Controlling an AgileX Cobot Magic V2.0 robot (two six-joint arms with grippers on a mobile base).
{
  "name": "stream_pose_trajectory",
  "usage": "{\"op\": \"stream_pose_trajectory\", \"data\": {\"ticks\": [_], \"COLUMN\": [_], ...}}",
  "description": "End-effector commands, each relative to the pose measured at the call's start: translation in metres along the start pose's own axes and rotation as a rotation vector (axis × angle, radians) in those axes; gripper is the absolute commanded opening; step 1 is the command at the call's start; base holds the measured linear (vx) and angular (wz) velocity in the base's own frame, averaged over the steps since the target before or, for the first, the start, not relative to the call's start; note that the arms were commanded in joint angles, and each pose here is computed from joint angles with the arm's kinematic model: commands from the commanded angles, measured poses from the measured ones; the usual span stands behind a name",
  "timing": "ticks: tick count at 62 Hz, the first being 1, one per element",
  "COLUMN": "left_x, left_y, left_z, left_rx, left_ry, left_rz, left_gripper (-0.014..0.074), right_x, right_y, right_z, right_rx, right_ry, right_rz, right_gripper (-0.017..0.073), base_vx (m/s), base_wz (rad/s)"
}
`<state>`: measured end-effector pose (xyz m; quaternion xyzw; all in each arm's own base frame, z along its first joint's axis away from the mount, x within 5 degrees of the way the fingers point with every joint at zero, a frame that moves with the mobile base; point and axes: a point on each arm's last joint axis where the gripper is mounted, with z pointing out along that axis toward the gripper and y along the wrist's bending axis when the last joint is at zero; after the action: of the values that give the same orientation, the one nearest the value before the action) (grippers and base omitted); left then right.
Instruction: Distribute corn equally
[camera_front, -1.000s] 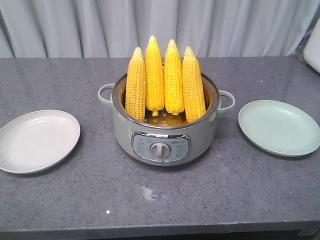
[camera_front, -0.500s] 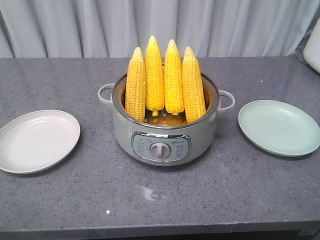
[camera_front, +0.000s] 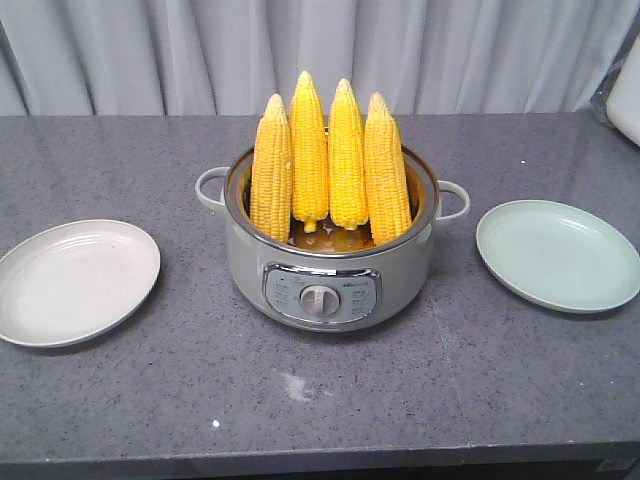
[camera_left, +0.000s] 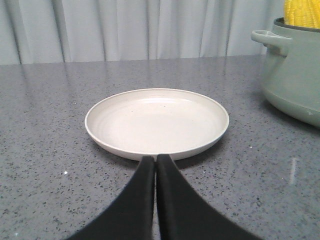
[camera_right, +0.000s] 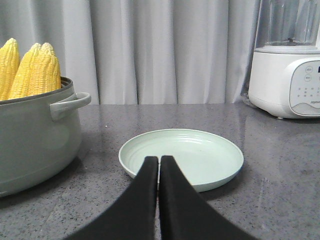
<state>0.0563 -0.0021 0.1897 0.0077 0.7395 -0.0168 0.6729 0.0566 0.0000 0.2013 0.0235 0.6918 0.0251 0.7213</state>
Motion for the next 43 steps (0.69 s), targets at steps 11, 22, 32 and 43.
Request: {"op": "stream_pose_trajectory", "data": {"ticks": [11,22,32,43], "left_x": [-0.0067,-0.0066,-0.0071,-0.0096], "left_y": [0.0001,0.0001,-0.0005,-0.0025], "left_z": [-0.0014,-0.0014,-0.0014,-0.0019], "left_rx": [-0.002,-0.002,0.009,0.056], "left_ry": [-0.084,-0.084,-0.088,-0.092], "left_rz": [0.016,0.016,-0.101,-0.581], "left_gripper": [-0.0007,-0.0007,-0.0007,-0.0007], "right_x": [-0.0044,-0.0044,-0.0076,-0.0082], "right_y": [0.0006,0.0006,0.0004,-0.0023], "right_z": [-0.0004,-0.0004,-0.0007,-0.0008], "right_rx": [-0.006,-0.006,-0.013,-0.022], "right_ry": [-0.072,-0.072,-0.107,-0.118], "right_rz": [-0.02,-0.02,0.146,0.803], "right_gripper": [-0.0001,-0.0001,-0.0001,-0.0001], "base_vx": [0.0,0.0,0.0,0.0], "base_wz": [0.0,0.0,0.0,0.0]}}
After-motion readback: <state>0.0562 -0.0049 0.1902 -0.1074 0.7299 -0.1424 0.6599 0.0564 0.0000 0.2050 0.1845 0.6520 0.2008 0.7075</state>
